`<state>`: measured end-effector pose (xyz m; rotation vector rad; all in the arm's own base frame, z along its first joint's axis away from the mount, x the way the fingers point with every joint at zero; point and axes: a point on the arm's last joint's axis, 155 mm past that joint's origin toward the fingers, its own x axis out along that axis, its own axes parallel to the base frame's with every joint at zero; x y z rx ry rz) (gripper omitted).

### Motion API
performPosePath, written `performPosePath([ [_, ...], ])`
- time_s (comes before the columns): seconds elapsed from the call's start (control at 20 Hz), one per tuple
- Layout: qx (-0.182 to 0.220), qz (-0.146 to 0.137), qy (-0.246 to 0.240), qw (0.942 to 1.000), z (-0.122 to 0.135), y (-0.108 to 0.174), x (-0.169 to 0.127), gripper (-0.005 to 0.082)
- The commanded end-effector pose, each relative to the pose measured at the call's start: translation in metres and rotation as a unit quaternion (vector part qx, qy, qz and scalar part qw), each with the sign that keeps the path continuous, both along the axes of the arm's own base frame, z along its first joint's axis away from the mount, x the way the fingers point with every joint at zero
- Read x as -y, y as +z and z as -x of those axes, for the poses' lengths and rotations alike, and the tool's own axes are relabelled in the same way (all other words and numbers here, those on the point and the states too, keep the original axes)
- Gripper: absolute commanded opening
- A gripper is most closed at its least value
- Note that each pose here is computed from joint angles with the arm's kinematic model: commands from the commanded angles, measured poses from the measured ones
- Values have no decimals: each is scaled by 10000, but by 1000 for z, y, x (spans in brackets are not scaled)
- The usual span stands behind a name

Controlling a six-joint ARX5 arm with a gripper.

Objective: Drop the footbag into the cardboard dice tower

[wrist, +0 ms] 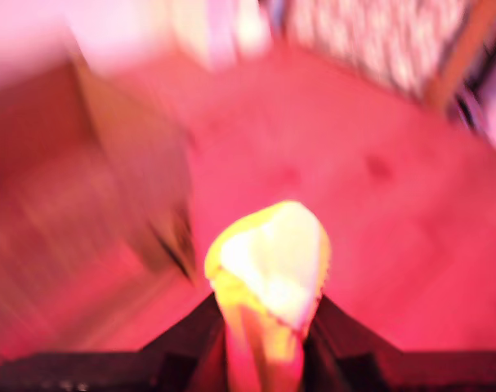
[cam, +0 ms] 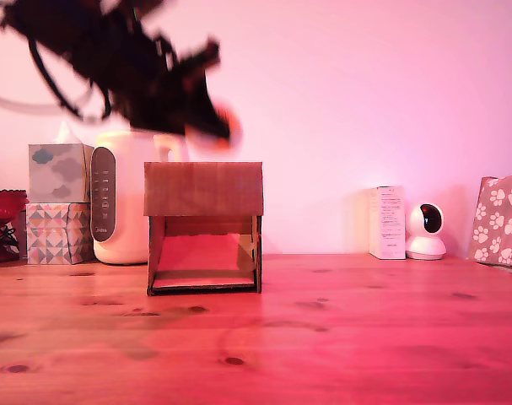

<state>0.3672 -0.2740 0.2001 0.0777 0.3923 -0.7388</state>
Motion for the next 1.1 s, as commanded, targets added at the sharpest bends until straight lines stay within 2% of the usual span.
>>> performPosePath([
  [0.0,360,70,119,9993,-11,14,-4,92],
  [0.2,1046,399,288,9933,-28,52,-10,92],
  [0.35,1181,460,450,9909,-46,68,-18,92],
  [0.65,685,176,599,9957,-88,63,-20,92],
  [0.85,416,92,558,9975,-114,60,-16,92],
  [1.05,149,-35,607,9980,-140,44,-14,93],
])
